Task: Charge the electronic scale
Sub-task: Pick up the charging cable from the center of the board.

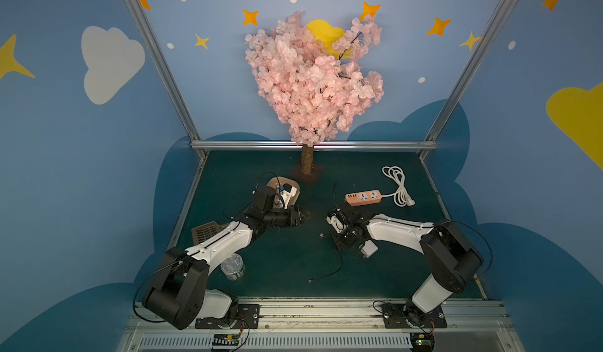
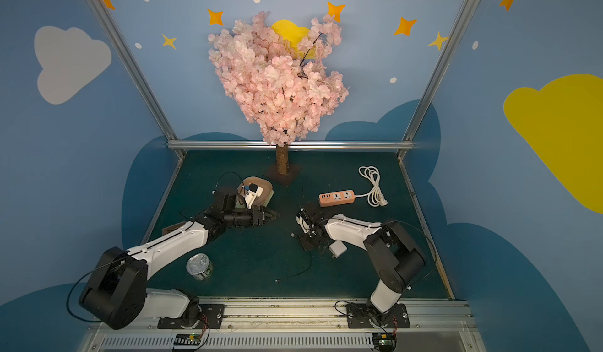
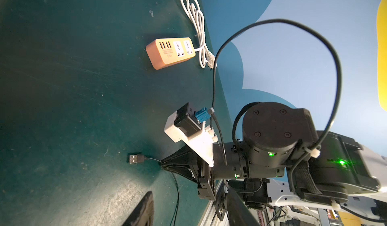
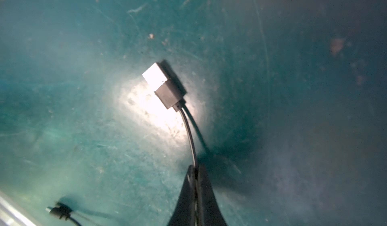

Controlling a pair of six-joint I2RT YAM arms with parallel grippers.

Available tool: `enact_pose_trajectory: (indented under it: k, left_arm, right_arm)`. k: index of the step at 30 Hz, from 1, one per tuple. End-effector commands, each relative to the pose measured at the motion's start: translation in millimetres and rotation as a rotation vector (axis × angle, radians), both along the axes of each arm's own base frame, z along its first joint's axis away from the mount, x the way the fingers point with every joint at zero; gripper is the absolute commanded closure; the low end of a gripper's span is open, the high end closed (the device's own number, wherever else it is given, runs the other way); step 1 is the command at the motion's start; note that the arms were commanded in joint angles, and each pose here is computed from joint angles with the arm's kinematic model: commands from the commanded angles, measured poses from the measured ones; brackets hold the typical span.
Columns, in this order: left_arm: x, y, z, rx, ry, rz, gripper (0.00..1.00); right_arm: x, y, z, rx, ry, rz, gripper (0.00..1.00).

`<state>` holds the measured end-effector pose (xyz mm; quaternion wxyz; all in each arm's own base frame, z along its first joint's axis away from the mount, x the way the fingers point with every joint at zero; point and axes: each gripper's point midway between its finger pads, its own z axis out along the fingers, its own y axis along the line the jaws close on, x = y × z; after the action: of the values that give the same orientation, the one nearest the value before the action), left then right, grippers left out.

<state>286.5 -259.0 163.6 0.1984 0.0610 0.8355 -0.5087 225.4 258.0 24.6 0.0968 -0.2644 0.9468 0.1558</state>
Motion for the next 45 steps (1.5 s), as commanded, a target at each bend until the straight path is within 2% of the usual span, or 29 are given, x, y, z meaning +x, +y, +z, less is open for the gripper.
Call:
enact_pose_trajectory:
  k: [1,5,11,17,23,30,34,38,45]
  left_arm:
    - [-5.3,-5.1,11.1,-0.073,0.015,-0.035,0.43]
    - [-12.2,-10.0,26.5,-0.134,0.027,-0.075,0.41]
    - [-20.4,-13.9,45.2,-0.187,0.038,-0.118,0.37]
    - [-35.3,-24.3,69.1,-0.255,0.021,-0.206,0.45]
    - [-36.1,-27.3,63.2,-0.251,0.044,-0.228,0.53]
    - [-34.8,-29.1,57.0,-0.226,0.041,-0.212,0.49]
    - [-31.5,-23.8,53.7,-0.187,0.02,-0.172,0.43]
    - [-27.2,-18.1,49.9,-0.152,0.001,-0.128,0.42]
    - [-34.2,-31.5,47.9,-0.161,0.004,-0.181,0.42]
  right_arm:
    - [0.1,19.9,43.8,0.16,-0.061,0.025,1.0]
    - [-5.6,31.2,91.9,0.338,-0.145,0.053,1.0]
    - [-17.0,30.4,129.6,0.475,-0.231,0.089,1.0]
    - [-22.4,25.1,142.5,0.511,-0.262,0.085,1.0]
    - [-23.5,22.4,149.8,0.531,-0.272,0.067,1.0]
    - [-25.1,18.6,154.8,0.543,-0.292,0.06,1.0]
    - [-25.0,15.4,155.5,0.539,-0.304,0.049,1.0]
    - [-25.2,11.4,156.9,0.539,-0.317,0.035,1.0]
    - [-24.4,10.0,159.4,0.562,-0.33,0.01,1.0]
